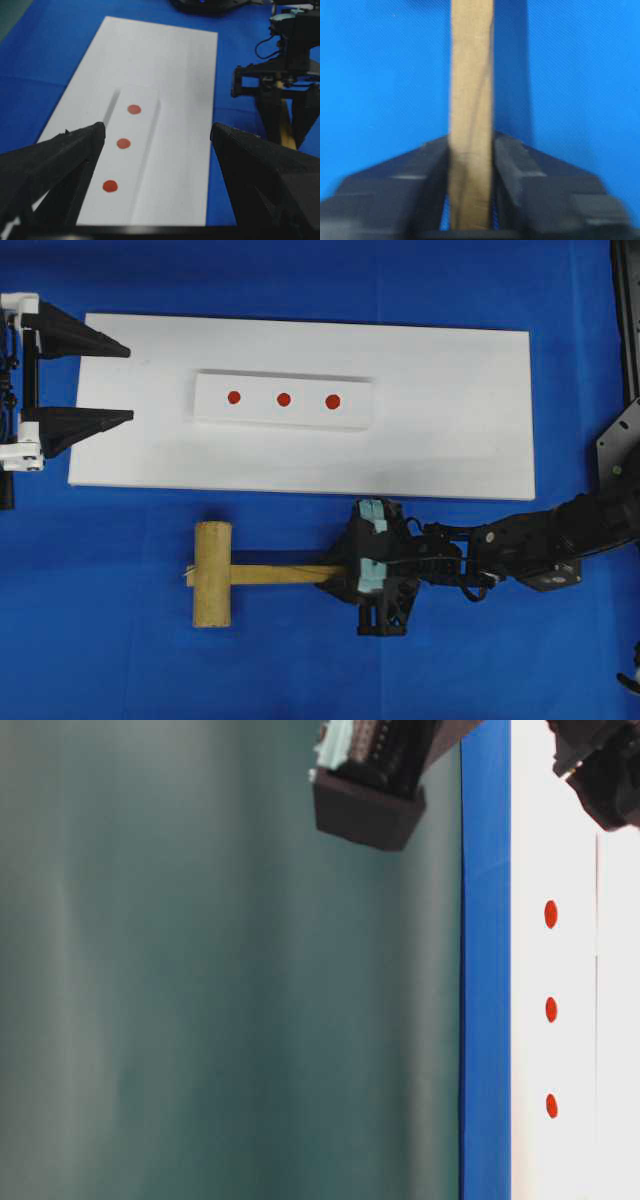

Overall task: Hit the mark with a hammer.
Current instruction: 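Lower the mallet onto the table, open and retract the right gripper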

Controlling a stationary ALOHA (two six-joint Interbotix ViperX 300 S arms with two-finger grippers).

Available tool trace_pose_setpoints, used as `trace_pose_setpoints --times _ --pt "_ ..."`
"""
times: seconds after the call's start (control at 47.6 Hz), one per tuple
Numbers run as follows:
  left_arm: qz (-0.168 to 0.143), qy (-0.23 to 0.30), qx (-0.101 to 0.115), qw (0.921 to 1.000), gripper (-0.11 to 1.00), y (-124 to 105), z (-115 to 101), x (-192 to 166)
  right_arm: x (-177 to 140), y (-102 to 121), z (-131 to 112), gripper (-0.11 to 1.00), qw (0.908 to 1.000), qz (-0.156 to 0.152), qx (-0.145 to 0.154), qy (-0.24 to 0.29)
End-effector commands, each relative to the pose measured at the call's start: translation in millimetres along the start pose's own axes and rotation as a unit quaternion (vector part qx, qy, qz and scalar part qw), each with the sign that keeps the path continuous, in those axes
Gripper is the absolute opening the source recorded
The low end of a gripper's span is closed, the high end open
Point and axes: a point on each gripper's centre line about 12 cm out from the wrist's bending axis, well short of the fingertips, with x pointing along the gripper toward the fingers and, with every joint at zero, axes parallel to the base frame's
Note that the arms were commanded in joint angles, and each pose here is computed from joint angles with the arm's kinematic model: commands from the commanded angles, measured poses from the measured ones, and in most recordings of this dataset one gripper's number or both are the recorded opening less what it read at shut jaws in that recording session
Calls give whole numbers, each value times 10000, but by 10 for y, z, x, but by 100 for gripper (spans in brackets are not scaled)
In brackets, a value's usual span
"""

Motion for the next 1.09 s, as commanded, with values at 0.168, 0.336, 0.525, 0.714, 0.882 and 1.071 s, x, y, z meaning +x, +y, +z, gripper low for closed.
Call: trace_pose_setpoints --times 0.168,0.336,0.525,0.714,0.882,1.071 --pt "13 -24 -19 10000 84 5 32 5 -289 103 397 84 9987 271 -32 -429" --pt "11 -70 -19 10000 84 4 50 -13 -616 74 706 81 9964 421 -273 -682" --pt "8 -116 4 9999 84 2 69 -34 -1039 -83 1092 80 9921 492 -655 -955" --pt "-30 -252 26 9997 84 -13 112 -96 -1469 -407 1354 80 9886 328 -843 -1202" --pt "-112 -355 62 9993 84 -47 165 -199 -1858 -722 1366 80 9875 94 -799 -1357" --pt "-182 -429 158 9988 84 -73 187 -305 -2255 -864 1230 79 9828 -19 -879 -1625"
